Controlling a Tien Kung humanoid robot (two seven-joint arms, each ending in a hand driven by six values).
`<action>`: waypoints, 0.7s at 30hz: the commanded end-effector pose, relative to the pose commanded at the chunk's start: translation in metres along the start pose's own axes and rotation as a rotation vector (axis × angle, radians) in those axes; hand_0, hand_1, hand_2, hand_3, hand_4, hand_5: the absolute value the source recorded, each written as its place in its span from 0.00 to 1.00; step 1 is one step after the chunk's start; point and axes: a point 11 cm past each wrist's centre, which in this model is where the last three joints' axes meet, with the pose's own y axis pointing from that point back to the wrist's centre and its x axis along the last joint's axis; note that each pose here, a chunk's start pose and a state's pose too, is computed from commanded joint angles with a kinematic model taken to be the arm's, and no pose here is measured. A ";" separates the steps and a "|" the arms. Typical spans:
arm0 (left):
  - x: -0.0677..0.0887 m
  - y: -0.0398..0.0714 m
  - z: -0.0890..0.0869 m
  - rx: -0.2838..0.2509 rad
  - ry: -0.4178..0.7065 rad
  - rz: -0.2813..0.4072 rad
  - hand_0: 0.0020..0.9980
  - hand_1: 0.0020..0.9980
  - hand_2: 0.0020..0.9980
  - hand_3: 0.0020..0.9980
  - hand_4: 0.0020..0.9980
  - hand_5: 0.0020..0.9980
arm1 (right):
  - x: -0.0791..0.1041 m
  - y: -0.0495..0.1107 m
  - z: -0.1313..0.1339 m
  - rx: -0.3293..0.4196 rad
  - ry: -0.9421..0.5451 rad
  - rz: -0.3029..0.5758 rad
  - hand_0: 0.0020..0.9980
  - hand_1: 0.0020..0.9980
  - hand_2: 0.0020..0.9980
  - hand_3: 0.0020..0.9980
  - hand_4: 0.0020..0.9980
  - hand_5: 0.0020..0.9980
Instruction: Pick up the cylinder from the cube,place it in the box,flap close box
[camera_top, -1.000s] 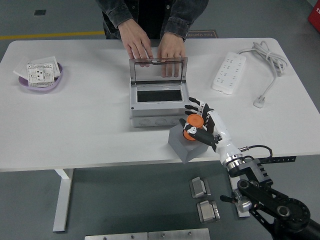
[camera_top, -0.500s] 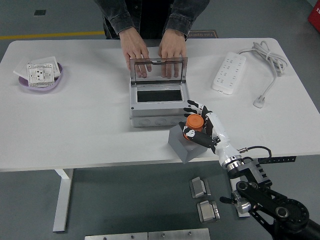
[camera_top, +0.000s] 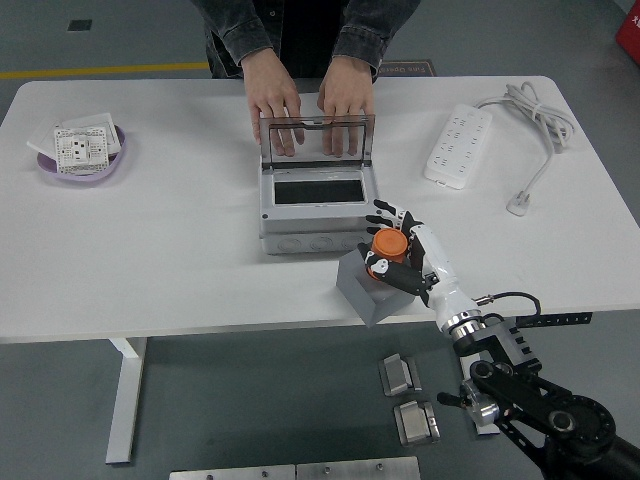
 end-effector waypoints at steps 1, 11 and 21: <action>0.000 0.000 0.000 0.000 0.000 0.000 0.71 0.70 0.56 0.79 0.75 0.28 | 0.000 0.000 0.000 0.000 -0.001 0.002 0.74 0.73 0.77 0.86 0.66 0.01; 0.000 0.000 0.000 -0.001 -0.001 0.001 0.71 0.70 0.56 0.79 0.75 0.27 | -0.001 0.000 0.005 -0.018 -0.007 0.012 0.76 0.71 0.70 0.76 0.20 0.00; 0.001 0.000 0.000 -0.001 0.000 0.002 0.71 0.70 0.56 0.79 0.75 0.27 | -0.003 0.002 0.009 -0.037 -0.004 0.010 0.77 0.70 0.66 0.71 0.03 0.00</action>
